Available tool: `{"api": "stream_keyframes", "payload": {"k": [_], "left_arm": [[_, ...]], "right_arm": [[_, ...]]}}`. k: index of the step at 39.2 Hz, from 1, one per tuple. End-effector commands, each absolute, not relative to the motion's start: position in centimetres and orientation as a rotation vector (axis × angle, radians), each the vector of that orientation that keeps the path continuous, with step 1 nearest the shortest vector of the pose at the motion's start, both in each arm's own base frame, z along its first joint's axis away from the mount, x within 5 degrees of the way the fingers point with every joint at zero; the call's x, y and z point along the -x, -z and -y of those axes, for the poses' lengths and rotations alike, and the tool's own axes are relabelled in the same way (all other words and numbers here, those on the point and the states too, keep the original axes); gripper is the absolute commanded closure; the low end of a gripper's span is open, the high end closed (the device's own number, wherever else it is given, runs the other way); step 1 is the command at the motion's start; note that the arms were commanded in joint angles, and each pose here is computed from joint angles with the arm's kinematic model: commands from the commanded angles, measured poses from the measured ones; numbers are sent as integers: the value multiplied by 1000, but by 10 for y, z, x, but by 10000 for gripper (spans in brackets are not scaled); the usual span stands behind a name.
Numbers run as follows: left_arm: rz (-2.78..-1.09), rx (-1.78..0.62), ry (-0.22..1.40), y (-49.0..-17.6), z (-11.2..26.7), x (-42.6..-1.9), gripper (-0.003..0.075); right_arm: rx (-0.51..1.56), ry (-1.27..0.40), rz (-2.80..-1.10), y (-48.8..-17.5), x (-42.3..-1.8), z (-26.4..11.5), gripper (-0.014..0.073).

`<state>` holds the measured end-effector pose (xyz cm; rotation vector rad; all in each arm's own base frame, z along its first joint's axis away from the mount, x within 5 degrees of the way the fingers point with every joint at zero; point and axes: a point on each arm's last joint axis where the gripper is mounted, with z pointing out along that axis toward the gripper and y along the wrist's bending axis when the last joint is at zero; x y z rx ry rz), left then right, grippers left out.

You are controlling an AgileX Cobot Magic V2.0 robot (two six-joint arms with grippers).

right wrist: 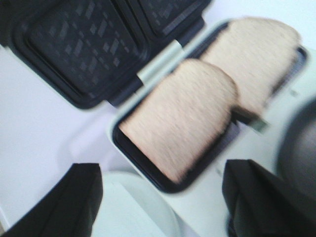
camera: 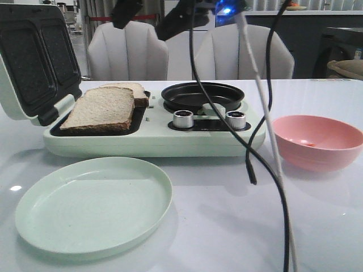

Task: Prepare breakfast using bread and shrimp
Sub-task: 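Open the right gripper and withdraw it upward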

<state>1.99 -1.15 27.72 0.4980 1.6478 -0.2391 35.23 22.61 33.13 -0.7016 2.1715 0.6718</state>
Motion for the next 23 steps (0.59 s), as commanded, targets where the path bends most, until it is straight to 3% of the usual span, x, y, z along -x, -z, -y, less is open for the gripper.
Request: {"api": "stream_keyframes", "payload": {"k": [1,12,23], "left_arm": [[-1537,-449,267,-293,10,-15,208],[-1537,-449,267,-293,10,-15,208],[-1537,-449,267,-293,10,-15,207]], "right_arm": [[633,-560,-2099,-380,-336,-205,8],[476,-420,-2092,-415,-310,-159,13],[380,-372,-2071,-393,-265,-115,13]]}}
